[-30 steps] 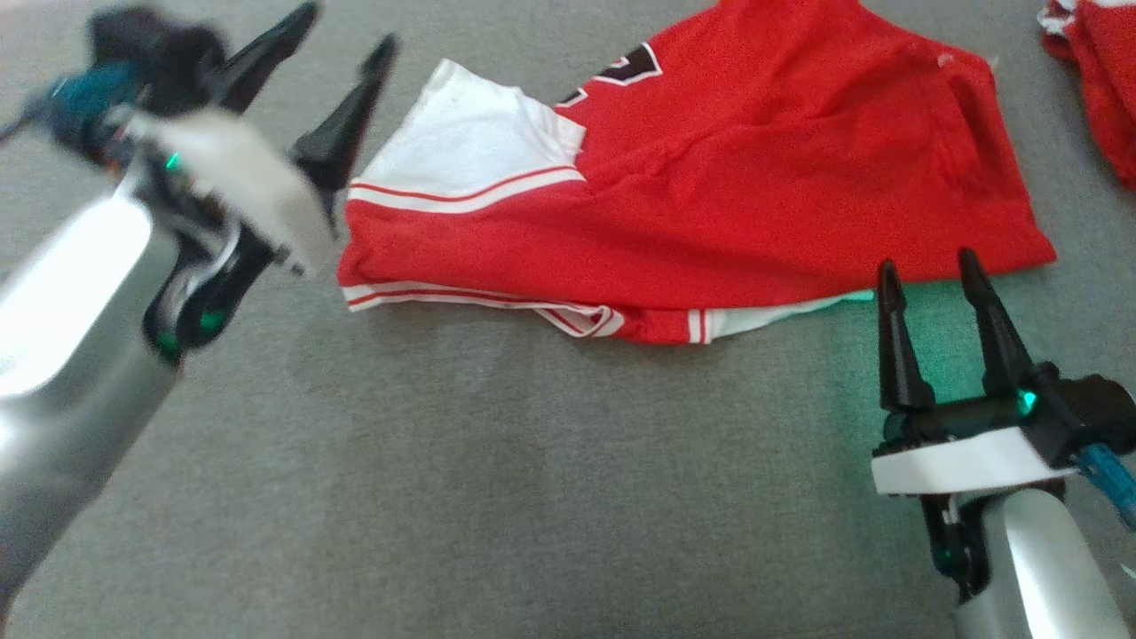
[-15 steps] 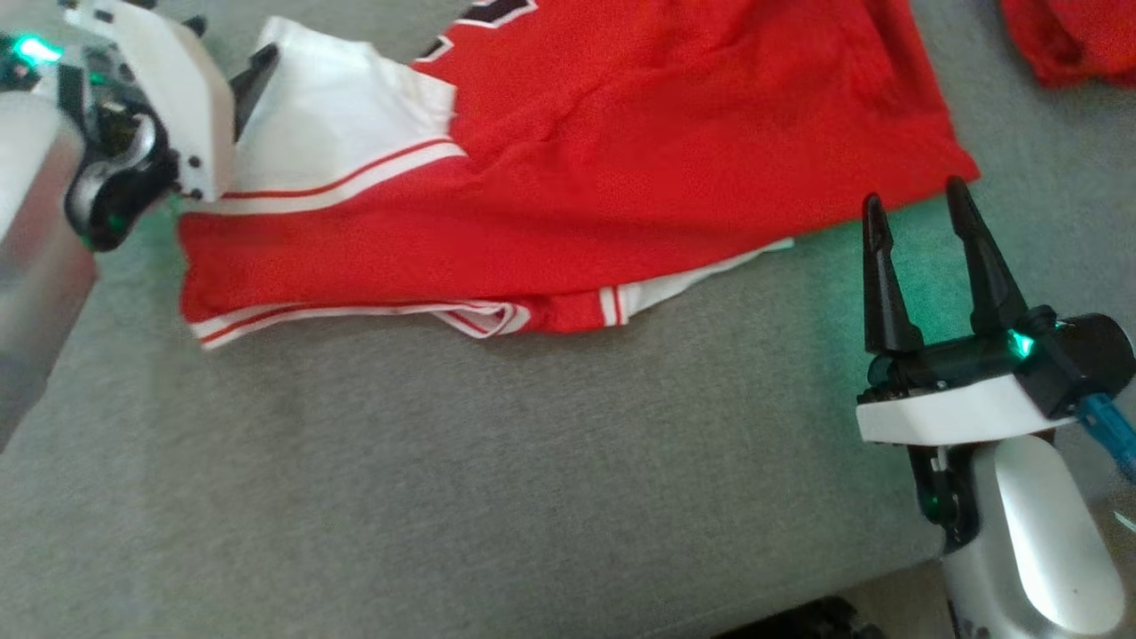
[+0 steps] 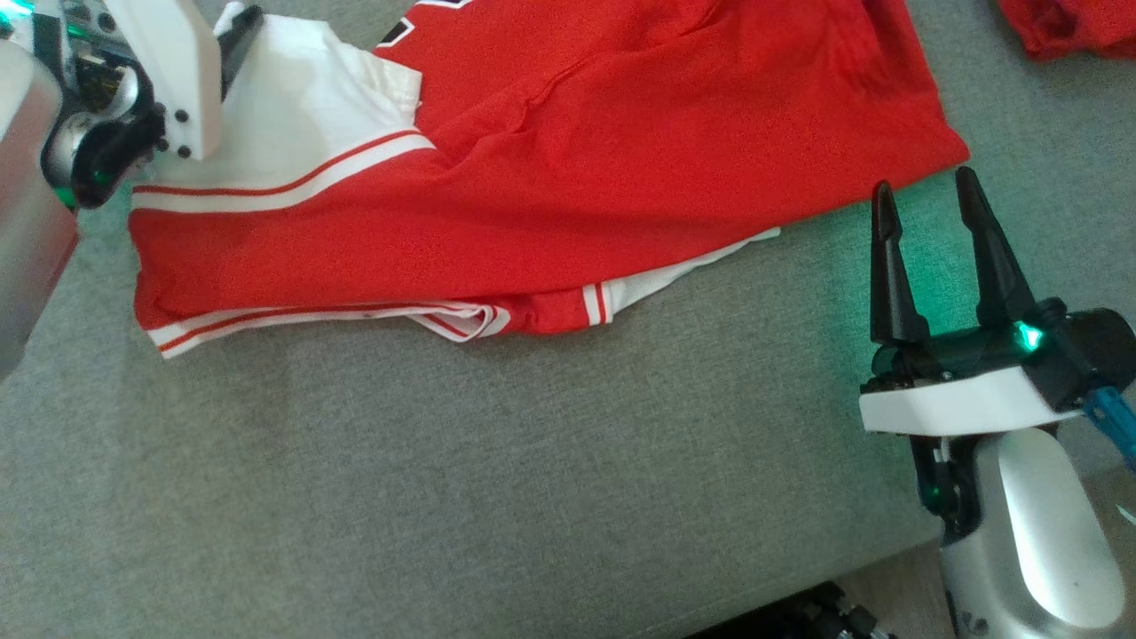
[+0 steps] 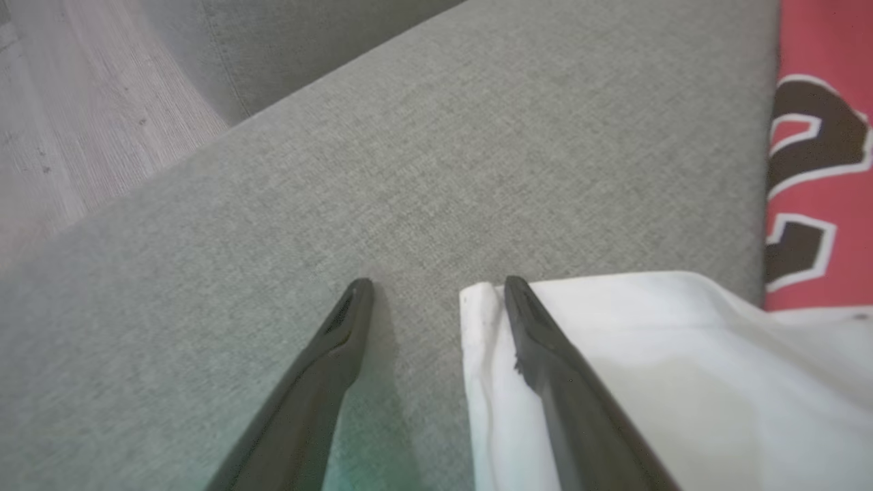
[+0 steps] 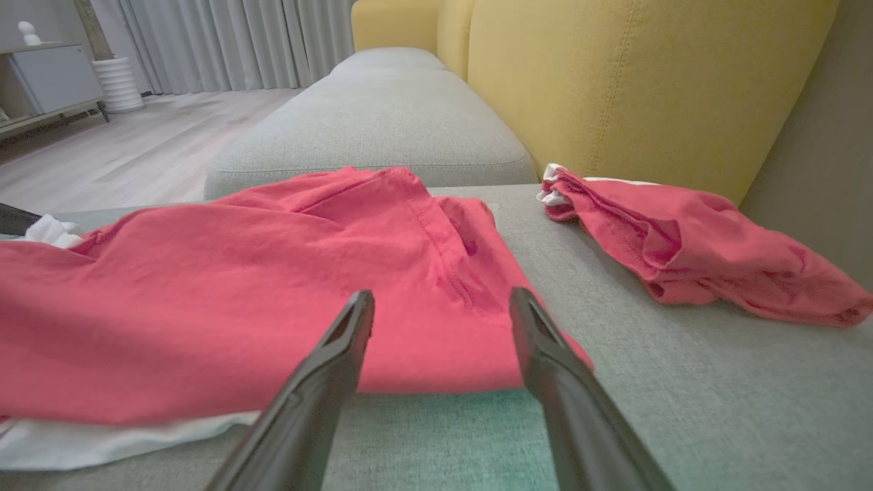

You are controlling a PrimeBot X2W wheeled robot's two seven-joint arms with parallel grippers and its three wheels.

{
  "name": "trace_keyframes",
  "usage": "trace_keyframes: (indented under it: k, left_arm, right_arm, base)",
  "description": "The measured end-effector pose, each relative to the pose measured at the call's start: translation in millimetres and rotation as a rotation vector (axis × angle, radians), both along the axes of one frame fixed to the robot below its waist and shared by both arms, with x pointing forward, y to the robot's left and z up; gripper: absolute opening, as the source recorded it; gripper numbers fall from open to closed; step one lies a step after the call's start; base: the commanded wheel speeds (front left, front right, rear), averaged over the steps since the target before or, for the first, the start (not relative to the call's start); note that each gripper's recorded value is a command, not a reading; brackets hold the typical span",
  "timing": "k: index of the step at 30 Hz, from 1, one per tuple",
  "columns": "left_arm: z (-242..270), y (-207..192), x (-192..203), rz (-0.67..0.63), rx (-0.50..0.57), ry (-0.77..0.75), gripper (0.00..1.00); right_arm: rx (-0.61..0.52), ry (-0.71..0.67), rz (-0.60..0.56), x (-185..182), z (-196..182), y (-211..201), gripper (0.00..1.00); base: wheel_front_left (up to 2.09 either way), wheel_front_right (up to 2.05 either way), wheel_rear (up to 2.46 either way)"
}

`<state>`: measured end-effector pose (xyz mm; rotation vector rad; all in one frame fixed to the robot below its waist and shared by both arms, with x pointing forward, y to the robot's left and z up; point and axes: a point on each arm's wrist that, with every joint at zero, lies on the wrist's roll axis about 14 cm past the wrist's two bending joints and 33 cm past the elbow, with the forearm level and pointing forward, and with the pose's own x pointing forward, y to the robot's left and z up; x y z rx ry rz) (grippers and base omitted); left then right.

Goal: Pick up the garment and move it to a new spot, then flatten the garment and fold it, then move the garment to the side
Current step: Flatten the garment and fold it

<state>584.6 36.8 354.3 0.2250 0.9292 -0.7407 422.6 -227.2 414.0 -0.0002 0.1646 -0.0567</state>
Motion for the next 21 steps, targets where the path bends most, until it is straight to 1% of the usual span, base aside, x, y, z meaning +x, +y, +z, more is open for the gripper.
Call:
trace_keyframes:
  k: [10, 11, 12, 13, 14, 15, 18, 21]
  left_arm:
    - [5, -2, -17, -0.065, 0.009, 0.031, 1.0]
    - [5, -2, -18, -0.071, 0.011, 0.031, 0.92]
    - [4, -3, -18, -0.079, 0.01, 0.03, 0.64]
    - [4, -4, -19, -0.083, 0.01, 0.032, 0.29]
    - [3, -4, -20, -0.082, 0.004, 0.038, 0.0]
    - [3, -6, -21, -0.09, 0.0, 0.033, 0.0]
    - [6, -7, -18, -0.11, -0.022, -0.049, 0.0]
    - [14, -7, -18, -0.12, -0.058, -0.128, 0.0]
  right_arm:
    - [0.005, -0.014, 0.003, 4, 3, 2, 1.0]
    - [0.005, -0.013, 0.004, 4, 3, 2, 1.0]
    - [0.005, -0.012, 0.004, 4, 2, 2, 1.0]
    - [0.005, -0.011, 0.005, 4, 2, 2, 1.0]
    - [0.006, -0.013, 0.006, 5, 2, 3, 1.0]
    - [0.006, -0.018, 0.006, 6, 3, 3, 1.0]
    - [0.007, -0.034, 0.01, 10, 7, 4, 1.0]
    - [0.02, -0.081, 0.01, 22, 19, 4, 1.0]
  base:
    - [0.0, 0.0, 0.0]
    - [0.0, 0.0, 0.0]
    - [0.0, 0.0, 0.0]
    - [0.0, 0.0, 0.0]
    - [0.0, 0.0, 0.0]
    - [0.0, 0.0, 0.0]
    - [0.0, 0.0, 0.0]
    - [0.0, 0.0, 0.0]
